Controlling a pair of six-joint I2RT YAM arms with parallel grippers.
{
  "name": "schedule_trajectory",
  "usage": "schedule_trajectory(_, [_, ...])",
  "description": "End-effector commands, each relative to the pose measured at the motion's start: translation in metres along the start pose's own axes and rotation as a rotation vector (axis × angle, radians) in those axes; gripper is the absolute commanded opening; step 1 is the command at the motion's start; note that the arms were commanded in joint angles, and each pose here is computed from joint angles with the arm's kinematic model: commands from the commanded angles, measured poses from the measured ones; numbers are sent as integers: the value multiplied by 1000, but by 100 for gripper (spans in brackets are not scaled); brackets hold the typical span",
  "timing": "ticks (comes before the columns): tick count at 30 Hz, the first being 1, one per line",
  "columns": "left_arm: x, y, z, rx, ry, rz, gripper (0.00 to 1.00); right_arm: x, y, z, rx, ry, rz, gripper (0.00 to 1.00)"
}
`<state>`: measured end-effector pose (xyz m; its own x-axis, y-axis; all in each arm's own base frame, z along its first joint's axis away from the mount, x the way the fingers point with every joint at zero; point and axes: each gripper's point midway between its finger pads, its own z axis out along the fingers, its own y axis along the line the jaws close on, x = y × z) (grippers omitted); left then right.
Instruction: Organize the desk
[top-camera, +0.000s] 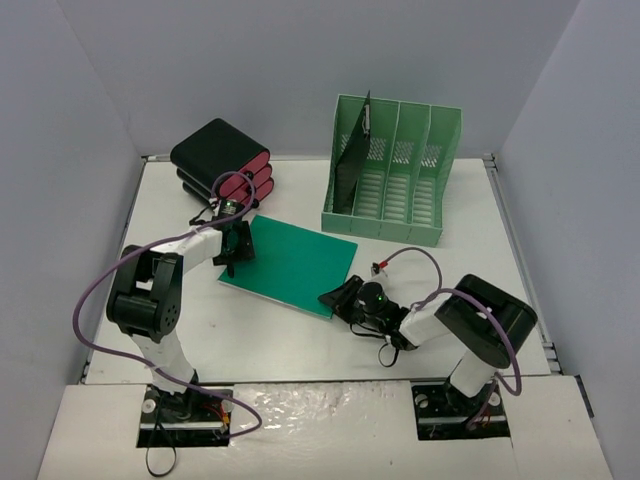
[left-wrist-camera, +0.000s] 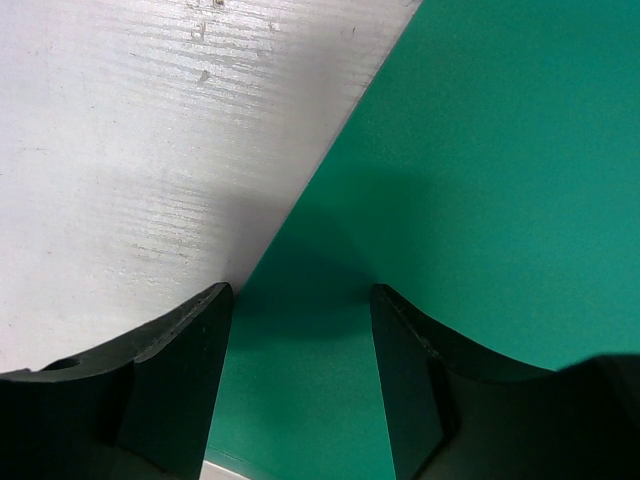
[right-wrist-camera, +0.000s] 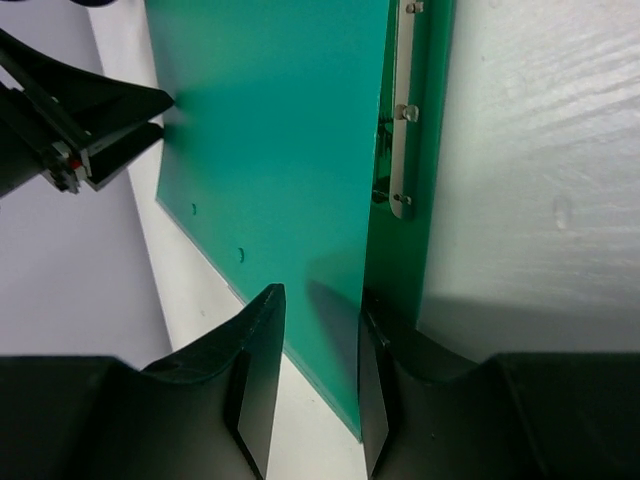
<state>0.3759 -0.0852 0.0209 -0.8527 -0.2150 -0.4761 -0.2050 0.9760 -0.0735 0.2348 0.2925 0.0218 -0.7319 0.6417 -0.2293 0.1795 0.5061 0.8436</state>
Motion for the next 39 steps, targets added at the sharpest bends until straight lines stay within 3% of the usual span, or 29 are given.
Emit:
schedule_trajectory(1, [67,2,7,13,250,29,52,4,28,11,-120,17,19,26])
schedule_trajectory(8, [61,1,2,12,239,36,52,17,45,30,-176,64,26,0])
schedule_trajectory(13, [49,-3,-10,32,202,41,52,17,49,23,-99,52,-55,0])
schedule_trajectory(18, [27,-12,-39,78,126,51,52,-6,95,-8,-104,-29,-116,0])
schedule_trajectory(28, [-14,-53,-148,146,-163,275,60,-42,130,-77,-35,-118,-139,0])
schedule_trajectory(39, [-2,-69,-254,293,-385,430,65,-51,147,-110,-19,-116,-121,0])
